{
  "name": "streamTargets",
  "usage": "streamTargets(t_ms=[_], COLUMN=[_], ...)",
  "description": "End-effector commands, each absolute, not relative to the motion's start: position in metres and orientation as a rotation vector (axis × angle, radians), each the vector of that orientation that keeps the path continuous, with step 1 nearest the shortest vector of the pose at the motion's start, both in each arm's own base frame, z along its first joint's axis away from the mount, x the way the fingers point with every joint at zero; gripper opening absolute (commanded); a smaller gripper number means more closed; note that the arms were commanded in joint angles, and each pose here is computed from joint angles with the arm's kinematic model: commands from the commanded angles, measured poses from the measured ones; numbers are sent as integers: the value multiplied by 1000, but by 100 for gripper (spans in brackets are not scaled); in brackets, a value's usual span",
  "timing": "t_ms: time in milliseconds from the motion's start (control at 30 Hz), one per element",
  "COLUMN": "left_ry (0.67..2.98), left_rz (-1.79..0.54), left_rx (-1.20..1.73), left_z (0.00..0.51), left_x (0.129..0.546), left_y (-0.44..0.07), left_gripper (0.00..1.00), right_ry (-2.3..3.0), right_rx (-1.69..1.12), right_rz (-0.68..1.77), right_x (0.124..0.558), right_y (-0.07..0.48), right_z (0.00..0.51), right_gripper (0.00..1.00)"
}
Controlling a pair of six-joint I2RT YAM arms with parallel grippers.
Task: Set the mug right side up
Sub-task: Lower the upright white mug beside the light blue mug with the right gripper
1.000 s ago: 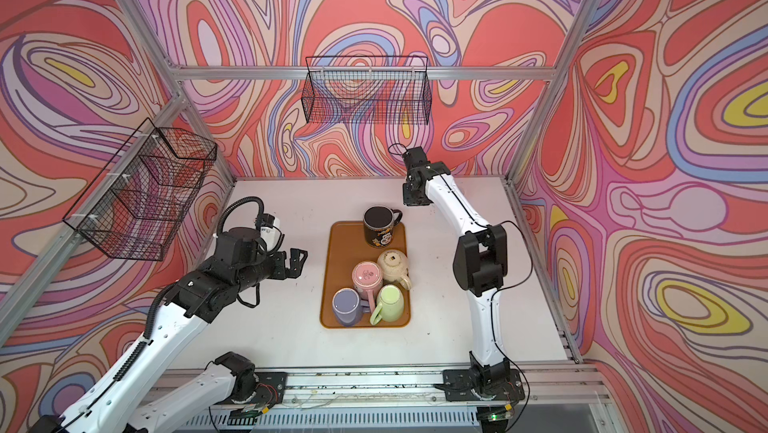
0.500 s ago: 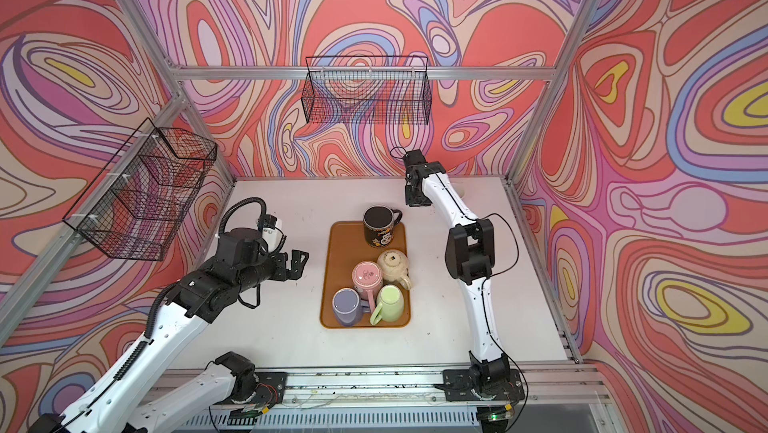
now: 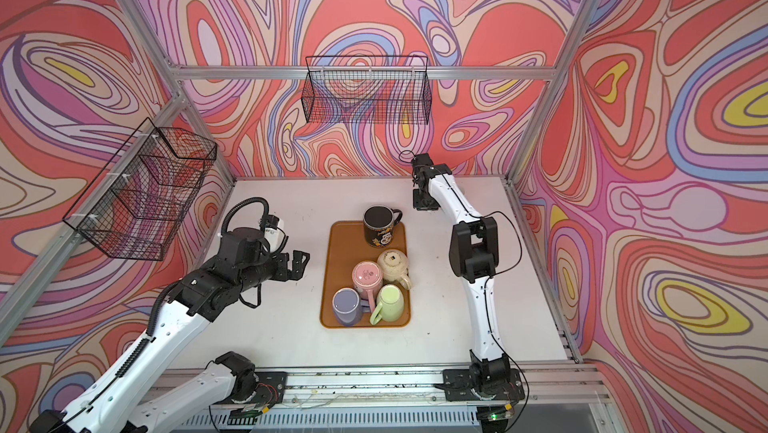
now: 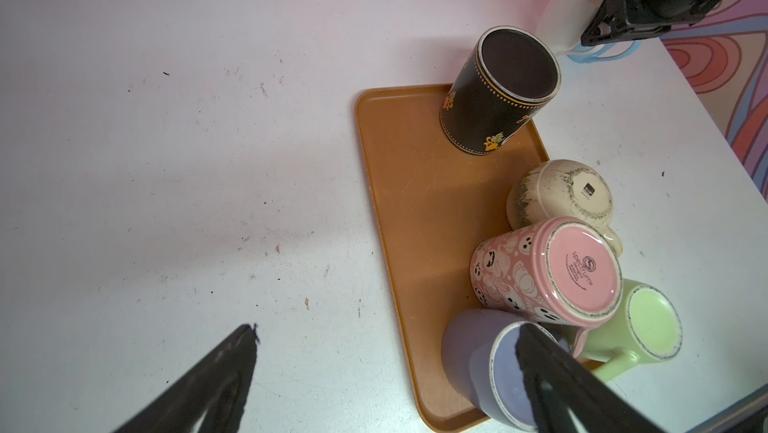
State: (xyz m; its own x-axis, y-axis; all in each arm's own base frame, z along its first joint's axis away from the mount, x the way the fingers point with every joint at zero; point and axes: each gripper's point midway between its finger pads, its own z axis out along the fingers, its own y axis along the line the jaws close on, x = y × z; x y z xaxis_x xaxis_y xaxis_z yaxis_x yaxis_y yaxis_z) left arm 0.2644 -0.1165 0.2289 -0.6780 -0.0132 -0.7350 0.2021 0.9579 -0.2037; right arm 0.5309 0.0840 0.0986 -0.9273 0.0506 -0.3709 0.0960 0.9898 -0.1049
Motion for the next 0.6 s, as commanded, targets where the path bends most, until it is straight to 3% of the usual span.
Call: streamTargets(t_ms=[0,567], left_ry=[2327,2342], left_rz=[-311,-307], left_rx=[159,165], left_z=[219,216], left_x=[260,260], left_y=[-114,-115], left_gripper=[100,100], right_ry=[2705,2745], right_rx=[125,113], right_rz=[-161,-196], right_x=[542,539], right_y=[80,70], right_z=[105,83], right_gripper=[0,1])
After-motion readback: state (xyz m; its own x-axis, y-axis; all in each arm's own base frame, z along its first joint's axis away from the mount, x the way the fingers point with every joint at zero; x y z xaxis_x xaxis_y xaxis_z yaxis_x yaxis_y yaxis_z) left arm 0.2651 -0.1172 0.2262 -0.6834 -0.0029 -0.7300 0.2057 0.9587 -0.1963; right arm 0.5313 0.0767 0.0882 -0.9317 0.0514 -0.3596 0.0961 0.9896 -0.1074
